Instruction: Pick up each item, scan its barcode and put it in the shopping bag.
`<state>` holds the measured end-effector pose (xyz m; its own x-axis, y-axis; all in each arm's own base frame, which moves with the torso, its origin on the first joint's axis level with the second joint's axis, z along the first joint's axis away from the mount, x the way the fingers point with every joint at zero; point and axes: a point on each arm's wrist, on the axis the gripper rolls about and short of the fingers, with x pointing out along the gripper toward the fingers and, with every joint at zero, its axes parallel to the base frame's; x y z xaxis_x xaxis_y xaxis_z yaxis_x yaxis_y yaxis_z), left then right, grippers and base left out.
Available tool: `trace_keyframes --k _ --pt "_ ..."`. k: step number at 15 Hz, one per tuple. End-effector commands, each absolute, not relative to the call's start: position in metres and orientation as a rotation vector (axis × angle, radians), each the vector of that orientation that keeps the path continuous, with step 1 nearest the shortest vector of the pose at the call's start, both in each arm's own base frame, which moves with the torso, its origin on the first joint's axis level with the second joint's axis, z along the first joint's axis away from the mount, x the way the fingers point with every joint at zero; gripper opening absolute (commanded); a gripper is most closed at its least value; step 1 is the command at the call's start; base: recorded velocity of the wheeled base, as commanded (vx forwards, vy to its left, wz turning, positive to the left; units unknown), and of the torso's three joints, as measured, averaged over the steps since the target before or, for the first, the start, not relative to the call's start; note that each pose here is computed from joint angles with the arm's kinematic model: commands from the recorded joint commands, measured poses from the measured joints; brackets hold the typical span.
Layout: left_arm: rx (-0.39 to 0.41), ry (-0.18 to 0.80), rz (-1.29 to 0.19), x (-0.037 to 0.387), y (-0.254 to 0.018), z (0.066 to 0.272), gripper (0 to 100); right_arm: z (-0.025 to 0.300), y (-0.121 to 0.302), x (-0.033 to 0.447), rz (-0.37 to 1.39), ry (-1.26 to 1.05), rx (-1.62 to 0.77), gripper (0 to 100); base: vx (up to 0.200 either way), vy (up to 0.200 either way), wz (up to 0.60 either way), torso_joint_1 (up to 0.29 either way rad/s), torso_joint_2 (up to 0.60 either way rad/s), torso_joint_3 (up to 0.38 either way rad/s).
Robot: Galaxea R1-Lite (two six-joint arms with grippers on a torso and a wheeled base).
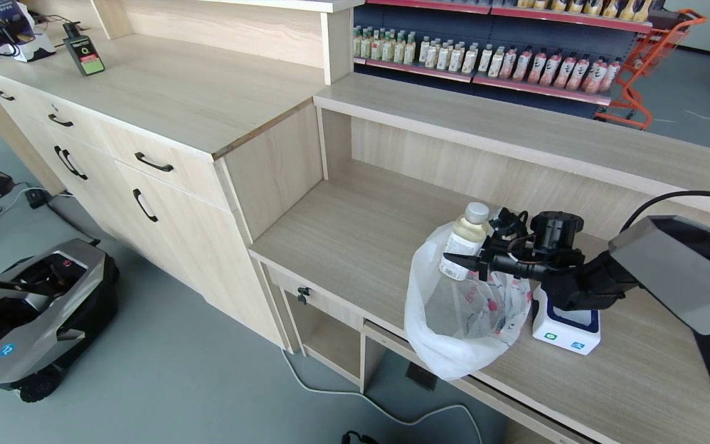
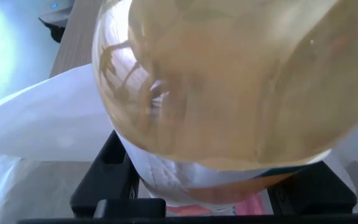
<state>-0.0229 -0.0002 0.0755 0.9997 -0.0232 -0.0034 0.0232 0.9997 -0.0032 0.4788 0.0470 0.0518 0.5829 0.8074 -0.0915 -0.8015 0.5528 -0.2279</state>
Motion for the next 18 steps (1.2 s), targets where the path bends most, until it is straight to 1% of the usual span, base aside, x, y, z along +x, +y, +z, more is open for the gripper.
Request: trace_keyframes --k 1,9,14,15,16,18 --pt "-0.003 0.003 -0.023 -0.023 0.0 0.075 100 0.046 0.047 0.481 0.952 -0.019 -0.255 0 0.0 0.0 0.0 0.0 0.0 0.0" --pt "-0.003 0.003 -0.023 -0.023 0.0 0.075 100 0.04 0.039 0.481 0.937 -0.024 -0.283 0 0.0 0.0 0.0 0.0 0.0 0.0" --pt "-0.003 0.003 -0.023 -0.023 0.0 0.075 100 0.027 0.038 0.473 0.946 -0.002 -0.317 0 0.0 0.0 0.0 0.0 0.0 0.0" --pt "-0.003 0.003 -0.023 -0.023 0.0 0.075 100 0.025 0.038 0.472 0.946 0.003 -0.318 100 0.0 0.0 0.0 0.0 0.0 0.0" --pt "-0.005 0.003 -0.023 -0.023 0.0 0.075 100 0.027 0.038 0.47 0.946 0.003 -0.318 100 0.0 0.0 0.0 0.0 0.0 0.0" --pt "-0.003 0.003 -0.021 -0.023 0.0 0.075 100 0.044 0.037 0.464 0.943 -0.017 -0.323 100 0.0 0.0 0.0 0.0 0.0 0.0"
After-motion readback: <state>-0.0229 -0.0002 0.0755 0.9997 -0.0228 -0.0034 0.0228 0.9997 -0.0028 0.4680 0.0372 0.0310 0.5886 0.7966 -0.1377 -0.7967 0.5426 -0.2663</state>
